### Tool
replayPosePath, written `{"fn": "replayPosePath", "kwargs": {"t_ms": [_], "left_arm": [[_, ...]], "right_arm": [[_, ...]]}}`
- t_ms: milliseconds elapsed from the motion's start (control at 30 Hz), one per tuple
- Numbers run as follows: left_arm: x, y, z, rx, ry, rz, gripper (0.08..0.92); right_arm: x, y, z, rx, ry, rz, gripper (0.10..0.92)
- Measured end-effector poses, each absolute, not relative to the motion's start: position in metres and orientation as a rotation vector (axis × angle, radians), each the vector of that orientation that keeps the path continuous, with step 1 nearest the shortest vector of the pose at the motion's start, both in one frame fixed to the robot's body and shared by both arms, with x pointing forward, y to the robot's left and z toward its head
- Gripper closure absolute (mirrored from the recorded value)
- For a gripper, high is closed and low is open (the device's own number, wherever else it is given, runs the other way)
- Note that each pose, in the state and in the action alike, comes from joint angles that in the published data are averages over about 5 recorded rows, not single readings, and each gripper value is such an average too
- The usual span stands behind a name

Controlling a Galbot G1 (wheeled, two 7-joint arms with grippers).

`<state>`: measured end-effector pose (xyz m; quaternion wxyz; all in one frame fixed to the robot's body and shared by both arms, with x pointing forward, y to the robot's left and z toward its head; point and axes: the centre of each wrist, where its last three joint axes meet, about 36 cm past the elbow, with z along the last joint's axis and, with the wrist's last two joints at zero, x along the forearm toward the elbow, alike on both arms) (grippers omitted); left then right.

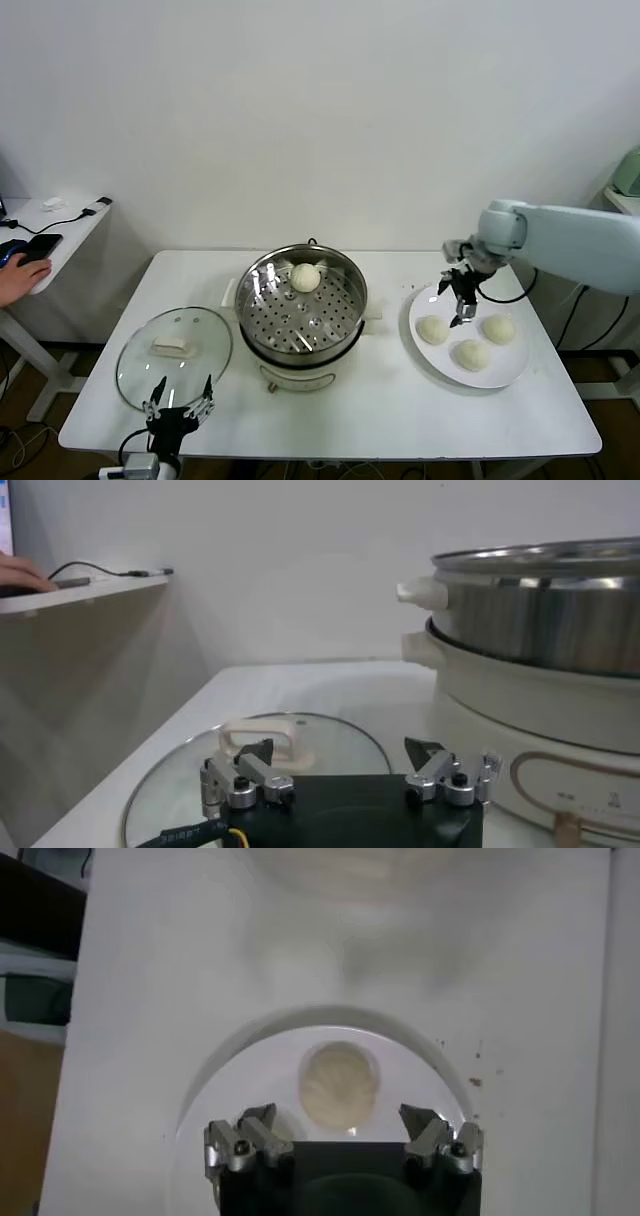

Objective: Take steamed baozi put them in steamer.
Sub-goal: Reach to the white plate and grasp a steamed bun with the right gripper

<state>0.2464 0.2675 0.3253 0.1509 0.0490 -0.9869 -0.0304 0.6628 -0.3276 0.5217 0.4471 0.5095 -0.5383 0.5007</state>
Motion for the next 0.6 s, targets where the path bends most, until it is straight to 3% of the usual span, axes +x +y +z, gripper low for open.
{"fn": "replayPosePath", "kwargs": {"t_ms": [467, 600], "left_arm": [[0.244, 0.265, 0.324, 0.138, -2.837, -0.090, 0.177], [0.244, 0.266, 0.323, 0.139, -2.838, -0.091, 0.177]], "right_arm": [[0.665, -0.321, 0.466, 1.208, -1.345, 1.216, 0.200], [0.666, -0.320, 0.457, 1.196, -1.353, 1.215, 0.239]]}}
